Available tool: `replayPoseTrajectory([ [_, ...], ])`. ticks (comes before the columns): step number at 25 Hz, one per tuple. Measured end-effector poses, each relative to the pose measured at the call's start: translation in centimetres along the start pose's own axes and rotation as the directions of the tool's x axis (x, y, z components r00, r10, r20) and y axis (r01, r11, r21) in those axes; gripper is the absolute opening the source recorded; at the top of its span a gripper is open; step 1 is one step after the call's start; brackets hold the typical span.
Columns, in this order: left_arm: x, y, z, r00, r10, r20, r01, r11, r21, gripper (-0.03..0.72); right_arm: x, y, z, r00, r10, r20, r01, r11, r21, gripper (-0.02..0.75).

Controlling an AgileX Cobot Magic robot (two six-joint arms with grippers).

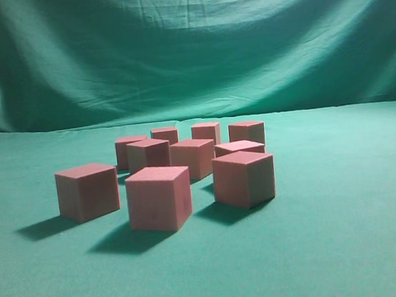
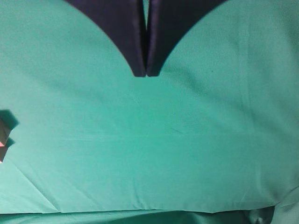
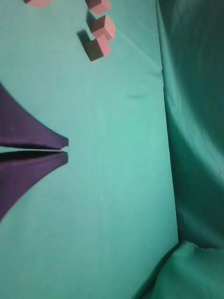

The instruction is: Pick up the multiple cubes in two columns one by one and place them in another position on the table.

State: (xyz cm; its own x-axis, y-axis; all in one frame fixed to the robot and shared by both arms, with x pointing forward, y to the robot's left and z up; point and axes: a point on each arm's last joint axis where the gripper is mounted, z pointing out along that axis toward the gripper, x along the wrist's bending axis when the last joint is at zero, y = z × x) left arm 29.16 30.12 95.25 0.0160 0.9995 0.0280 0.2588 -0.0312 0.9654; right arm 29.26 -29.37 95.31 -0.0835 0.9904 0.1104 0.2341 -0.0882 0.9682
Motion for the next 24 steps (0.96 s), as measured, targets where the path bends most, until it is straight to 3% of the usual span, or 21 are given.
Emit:
replayPoseTrajectory([
  [6, 0.00, 0.00, 0.00, 1.000, 0.000, 0.000, 0.000, 1.000, 0.000, 0.000, -0.16, -0.78, -0.02, 1.000, -0.018, 0.016, 0.016, 0.996, 0.083, 0.000],
  [24, 0.00, 0.00, 0.00, 1.000, 0.000, 0.000, 0.000, 1.000, 0.000, 0.000, -0.17, -0.84, -0.02, 0.997, -0.072, 0.012, 0.071, 0.993, 0.089, 0.000],
])
